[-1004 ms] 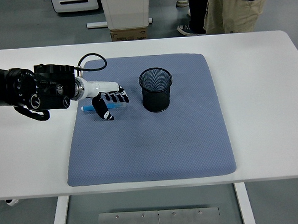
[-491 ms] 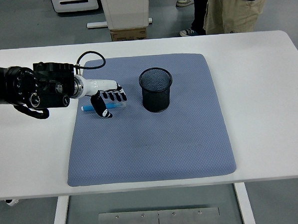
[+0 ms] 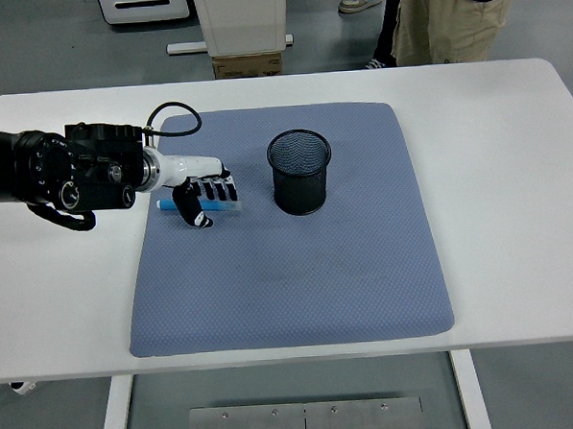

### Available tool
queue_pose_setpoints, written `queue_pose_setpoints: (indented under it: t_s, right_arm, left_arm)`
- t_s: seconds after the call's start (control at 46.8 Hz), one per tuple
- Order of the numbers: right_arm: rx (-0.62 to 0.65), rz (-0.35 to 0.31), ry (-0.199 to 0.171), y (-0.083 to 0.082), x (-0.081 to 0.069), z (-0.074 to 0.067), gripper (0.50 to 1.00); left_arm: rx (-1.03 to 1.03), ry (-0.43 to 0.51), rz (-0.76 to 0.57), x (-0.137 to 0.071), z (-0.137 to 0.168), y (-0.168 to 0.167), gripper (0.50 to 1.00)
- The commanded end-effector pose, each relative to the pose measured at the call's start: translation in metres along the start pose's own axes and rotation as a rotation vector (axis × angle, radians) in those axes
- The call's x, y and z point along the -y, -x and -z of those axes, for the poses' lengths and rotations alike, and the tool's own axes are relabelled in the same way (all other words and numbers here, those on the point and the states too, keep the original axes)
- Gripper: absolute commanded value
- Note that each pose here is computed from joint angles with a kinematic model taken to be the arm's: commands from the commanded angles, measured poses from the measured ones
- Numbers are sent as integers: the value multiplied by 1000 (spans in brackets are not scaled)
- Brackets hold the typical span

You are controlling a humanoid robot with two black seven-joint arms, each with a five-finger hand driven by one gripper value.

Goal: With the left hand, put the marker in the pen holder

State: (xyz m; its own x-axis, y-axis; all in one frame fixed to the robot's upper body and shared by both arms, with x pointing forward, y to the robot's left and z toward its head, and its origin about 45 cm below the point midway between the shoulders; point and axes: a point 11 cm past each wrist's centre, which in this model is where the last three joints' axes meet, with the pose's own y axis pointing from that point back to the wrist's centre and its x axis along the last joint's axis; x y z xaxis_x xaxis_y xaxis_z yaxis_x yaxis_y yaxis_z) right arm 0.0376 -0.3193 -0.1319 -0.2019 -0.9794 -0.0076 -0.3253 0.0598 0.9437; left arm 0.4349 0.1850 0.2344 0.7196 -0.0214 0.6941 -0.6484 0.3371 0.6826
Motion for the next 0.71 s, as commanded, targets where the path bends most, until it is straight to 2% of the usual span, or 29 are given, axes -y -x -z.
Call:
queue_pose_setpoints:
  t_s: [0.0,0.235,0.491,0.684]
  right_arm:
    - [0,0,0,0,0,0,1000]
    - [0,0,0,0,0,0,1000]
    - [-1,0,0,0,0,0,1000]
    - [0,0,0,0,0,0,1000]
  left_arm:
    - [1,1,1,0,-1,0,719]
    - [15,-1,-5,1,0,-2,666]
    - [21,-5,-12,2,2,-3,663]
    - [32,-25,-3,1,9,0,625]
